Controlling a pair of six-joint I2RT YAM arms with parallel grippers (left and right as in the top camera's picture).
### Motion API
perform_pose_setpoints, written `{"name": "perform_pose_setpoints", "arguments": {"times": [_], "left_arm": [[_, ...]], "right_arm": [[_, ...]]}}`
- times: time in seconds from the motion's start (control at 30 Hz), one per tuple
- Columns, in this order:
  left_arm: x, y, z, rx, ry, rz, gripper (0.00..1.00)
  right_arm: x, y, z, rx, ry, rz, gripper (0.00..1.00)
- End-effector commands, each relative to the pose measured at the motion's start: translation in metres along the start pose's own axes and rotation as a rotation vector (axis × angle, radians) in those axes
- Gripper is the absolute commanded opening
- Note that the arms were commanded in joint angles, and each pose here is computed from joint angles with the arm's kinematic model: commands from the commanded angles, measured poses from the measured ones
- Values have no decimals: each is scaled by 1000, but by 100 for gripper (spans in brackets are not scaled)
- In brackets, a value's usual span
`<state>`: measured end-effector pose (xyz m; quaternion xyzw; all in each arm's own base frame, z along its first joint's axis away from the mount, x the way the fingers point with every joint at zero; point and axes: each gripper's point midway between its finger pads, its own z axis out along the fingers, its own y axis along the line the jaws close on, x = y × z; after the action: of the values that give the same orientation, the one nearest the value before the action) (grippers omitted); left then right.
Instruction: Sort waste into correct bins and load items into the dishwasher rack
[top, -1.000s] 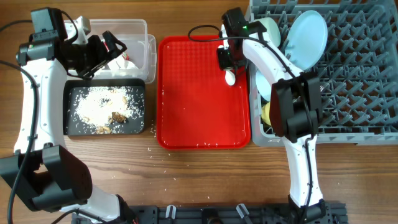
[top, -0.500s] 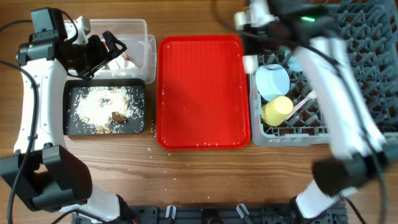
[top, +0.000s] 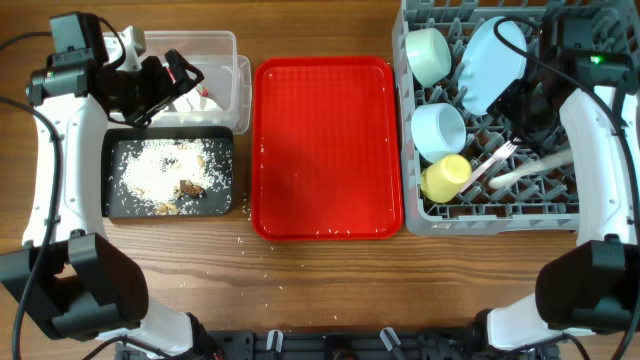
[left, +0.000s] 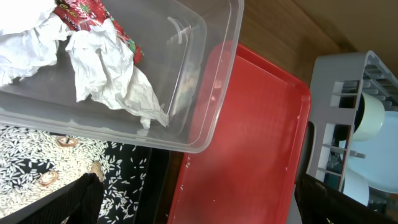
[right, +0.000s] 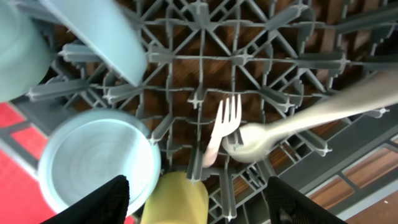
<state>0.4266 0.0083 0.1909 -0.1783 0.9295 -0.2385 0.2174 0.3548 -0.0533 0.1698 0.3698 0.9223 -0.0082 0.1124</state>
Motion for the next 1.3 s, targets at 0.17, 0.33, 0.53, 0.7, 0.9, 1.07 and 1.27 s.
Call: {"name": "perform_pose_setpoints", "arguments": {"times": [0.17, 0.33, 0.53, 0.7, 0.9, 1.07, 1.27], "left_arm": [[-3, -1, -4, 4, -14, 10, 100], [-3, -1, -4, 4, -14, 10, 100], [-3, -1, -4, 4, -14, 10, 100], [-3, -1, -4, 4, -14, 10, 100], [-3, -1, -4, 4, -14, 10, 100], [-3, -1, -4, 4, -14, 10, 100], [-4, -2, -4, 4, -15, 10, 100]], "right_arm": [[69, 31, -183, -580, -211, -442, 100], [85, -26, -222, -482, -402, -363, 100], [66, -25, -231, -540, -810, -452, 100], [104, -1, -135, -808, -1021, -527, 100], [135, -11, -48, -817, -1093, -498, 100], [139, -9, -37, -846, -1124, -501, 100], [139, -9, -38, -849, -1127, -499, 100]]}}
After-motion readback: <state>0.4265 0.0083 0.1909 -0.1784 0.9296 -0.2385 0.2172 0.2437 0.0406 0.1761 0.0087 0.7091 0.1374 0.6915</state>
